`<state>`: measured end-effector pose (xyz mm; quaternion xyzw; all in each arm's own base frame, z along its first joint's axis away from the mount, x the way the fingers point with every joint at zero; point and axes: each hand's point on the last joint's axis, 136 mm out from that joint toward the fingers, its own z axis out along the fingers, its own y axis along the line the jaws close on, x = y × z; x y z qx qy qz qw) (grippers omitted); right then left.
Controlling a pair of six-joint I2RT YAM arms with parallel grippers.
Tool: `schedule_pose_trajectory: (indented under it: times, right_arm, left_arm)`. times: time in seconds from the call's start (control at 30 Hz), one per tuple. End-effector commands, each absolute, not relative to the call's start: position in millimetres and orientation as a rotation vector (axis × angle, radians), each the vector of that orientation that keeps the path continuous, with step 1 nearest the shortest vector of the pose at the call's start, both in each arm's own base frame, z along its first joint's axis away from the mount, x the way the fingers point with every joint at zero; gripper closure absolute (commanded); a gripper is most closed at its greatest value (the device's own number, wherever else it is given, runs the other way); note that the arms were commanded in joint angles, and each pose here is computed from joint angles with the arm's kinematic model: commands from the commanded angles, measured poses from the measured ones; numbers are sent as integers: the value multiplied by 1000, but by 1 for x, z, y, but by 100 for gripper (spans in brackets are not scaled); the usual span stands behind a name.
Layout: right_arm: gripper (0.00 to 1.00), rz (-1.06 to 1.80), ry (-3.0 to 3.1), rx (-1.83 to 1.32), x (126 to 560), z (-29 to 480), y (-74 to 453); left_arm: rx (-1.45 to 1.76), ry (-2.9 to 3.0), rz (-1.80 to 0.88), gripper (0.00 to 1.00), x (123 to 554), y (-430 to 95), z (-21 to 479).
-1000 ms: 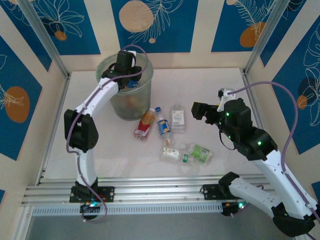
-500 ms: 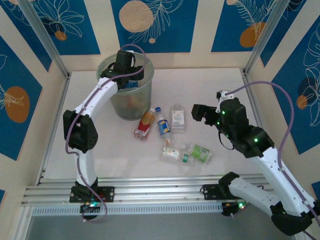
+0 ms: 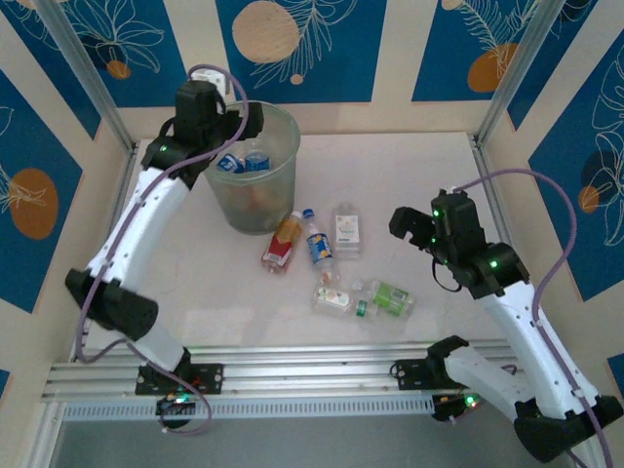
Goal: Put the plastic bottles in the bin
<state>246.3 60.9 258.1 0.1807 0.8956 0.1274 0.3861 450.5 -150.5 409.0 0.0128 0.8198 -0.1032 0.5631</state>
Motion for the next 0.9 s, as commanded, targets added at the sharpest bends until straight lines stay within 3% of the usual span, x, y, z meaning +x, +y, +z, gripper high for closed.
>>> schedule_pose_trajectory:
  times: [0.0, 0.17, 0.4, 0.67, 0.87]
  right_arm:
    - [1, 401, 2350, 572, 227, 236, 57]
    - [1, 464, 2376, 643, 219, 219, 54]
    - [1, 480, 2396, 627, 221, 213, 55]
    - [1, 554, 2386, 604, 228, 209, 64]
    - [1, 507, 2425, 613, 229, 200, 61]
  left_arm:
    - [71, 1934, -340, 0, 415, -163, 407]
    - [136, 1966, -387, 0, 358, -185, 377]
    - [251, 2123, -276, 1, 300, -203, 292]
    - [411, 2253, -19, 2, 285, -220, 193]
    - [523, 2332, 2, 1, 288, -238, 146]
